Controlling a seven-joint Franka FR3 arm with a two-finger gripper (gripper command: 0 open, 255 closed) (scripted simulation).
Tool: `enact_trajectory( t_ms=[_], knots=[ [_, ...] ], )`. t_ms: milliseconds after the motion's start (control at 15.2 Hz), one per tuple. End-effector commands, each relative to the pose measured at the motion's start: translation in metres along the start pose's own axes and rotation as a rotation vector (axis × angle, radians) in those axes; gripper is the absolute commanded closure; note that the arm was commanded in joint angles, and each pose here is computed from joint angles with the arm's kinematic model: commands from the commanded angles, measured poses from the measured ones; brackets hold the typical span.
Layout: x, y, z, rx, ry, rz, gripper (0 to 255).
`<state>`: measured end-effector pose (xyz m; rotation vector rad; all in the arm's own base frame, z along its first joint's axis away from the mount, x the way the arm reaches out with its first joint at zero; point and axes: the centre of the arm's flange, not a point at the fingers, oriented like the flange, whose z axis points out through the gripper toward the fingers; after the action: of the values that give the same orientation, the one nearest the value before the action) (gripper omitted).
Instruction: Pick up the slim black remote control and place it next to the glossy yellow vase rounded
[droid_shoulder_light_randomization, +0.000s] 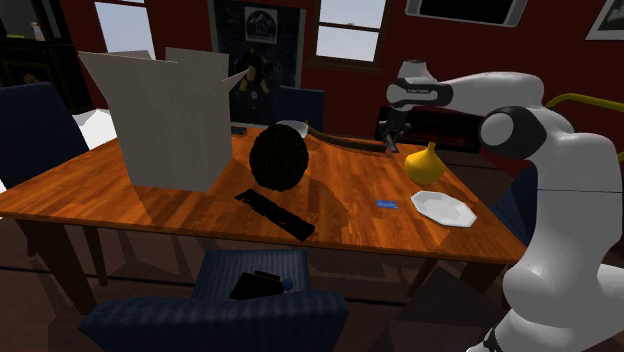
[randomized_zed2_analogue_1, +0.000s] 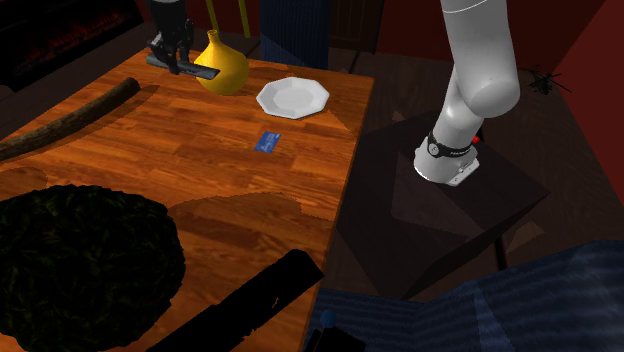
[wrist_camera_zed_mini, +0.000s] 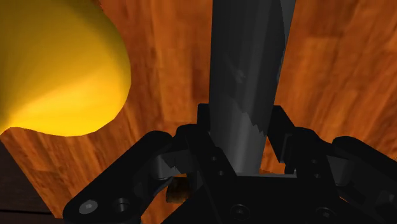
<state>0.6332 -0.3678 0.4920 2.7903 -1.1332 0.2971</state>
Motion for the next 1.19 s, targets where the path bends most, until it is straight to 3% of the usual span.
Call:
enact_trajectory(
  t_ms=[0, 1122],
  knots=[
    [-0.002, 0.000, 0.010, 0.000, 0.001, 0.000, 255],
    [-0.023, -0.003, 0.097, 0.000, 0.001, 0.000, 255]
  ],
)
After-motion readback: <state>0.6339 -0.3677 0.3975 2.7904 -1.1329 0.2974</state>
